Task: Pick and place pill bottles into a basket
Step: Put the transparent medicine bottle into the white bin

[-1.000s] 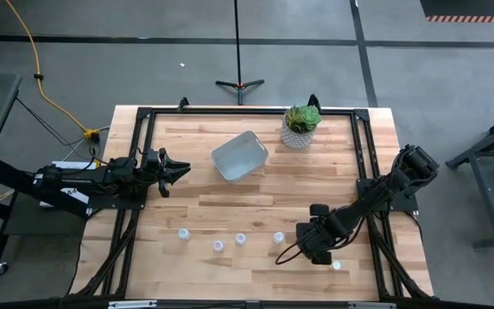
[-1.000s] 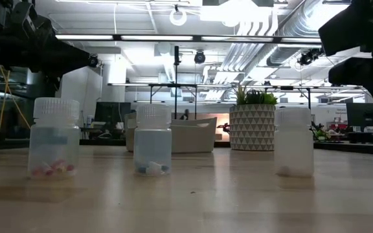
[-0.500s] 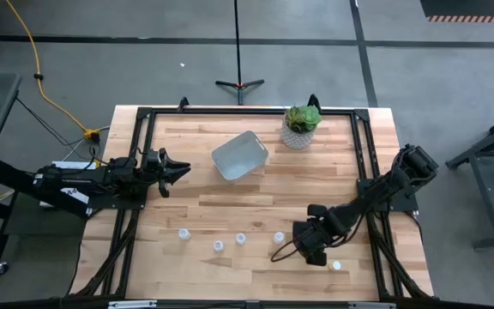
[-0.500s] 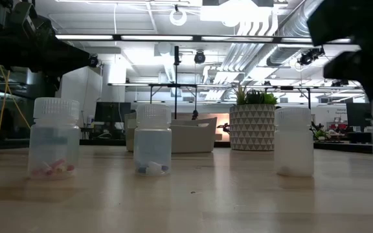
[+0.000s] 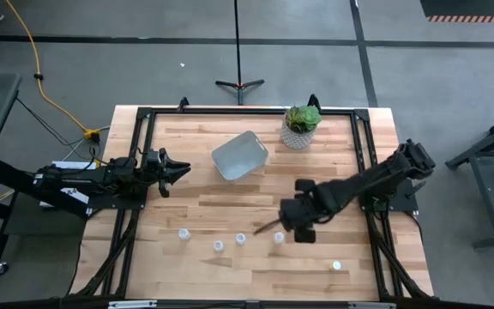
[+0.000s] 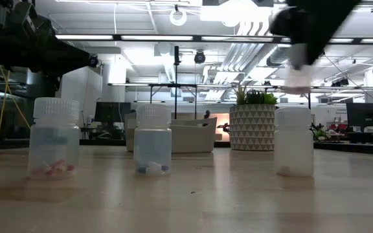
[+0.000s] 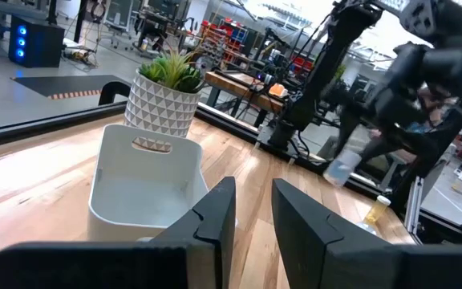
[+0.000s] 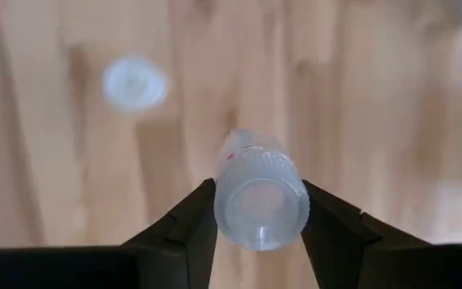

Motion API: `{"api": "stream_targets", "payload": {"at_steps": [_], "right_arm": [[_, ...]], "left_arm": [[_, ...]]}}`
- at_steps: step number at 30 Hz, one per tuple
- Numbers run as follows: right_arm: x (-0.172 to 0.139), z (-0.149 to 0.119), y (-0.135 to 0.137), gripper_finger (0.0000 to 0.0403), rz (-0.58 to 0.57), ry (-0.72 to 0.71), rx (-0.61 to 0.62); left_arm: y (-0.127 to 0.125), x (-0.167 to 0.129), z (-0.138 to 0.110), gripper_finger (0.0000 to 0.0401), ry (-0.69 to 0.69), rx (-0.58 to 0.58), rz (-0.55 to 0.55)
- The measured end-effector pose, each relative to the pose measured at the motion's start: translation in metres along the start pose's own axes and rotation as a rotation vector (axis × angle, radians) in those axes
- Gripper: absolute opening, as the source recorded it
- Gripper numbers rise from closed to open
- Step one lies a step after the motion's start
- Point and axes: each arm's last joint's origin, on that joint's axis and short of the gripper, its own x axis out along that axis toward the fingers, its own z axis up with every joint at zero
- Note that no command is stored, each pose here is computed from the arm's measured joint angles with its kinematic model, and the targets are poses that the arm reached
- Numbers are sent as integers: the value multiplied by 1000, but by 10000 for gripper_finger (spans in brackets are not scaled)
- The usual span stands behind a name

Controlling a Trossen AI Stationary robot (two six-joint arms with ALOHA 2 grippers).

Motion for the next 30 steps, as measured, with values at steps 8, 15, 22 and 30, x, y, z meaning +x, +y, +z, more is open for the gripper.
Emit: {"api": "stream_targets", "payload": {"at_steps": [8, 15, 22, 30], "right_arm": [[2, 42, -72, 153, -49, -176, 83], [0, 68, -134, 153, -72, -375, 116], [-7, 80, -170, 153, -113, -500, 105], [-18, 121, -202, 153, -90, -427, 132]], "left_arm": [[0, 0, 0, 120, 0, 1, 0], [0, 0, 0, 120, 0, 2, 0], [0, 0, 0, 120, 0, 3, 1], [0, 0, 0, 120, -1, 3, 2]]}}
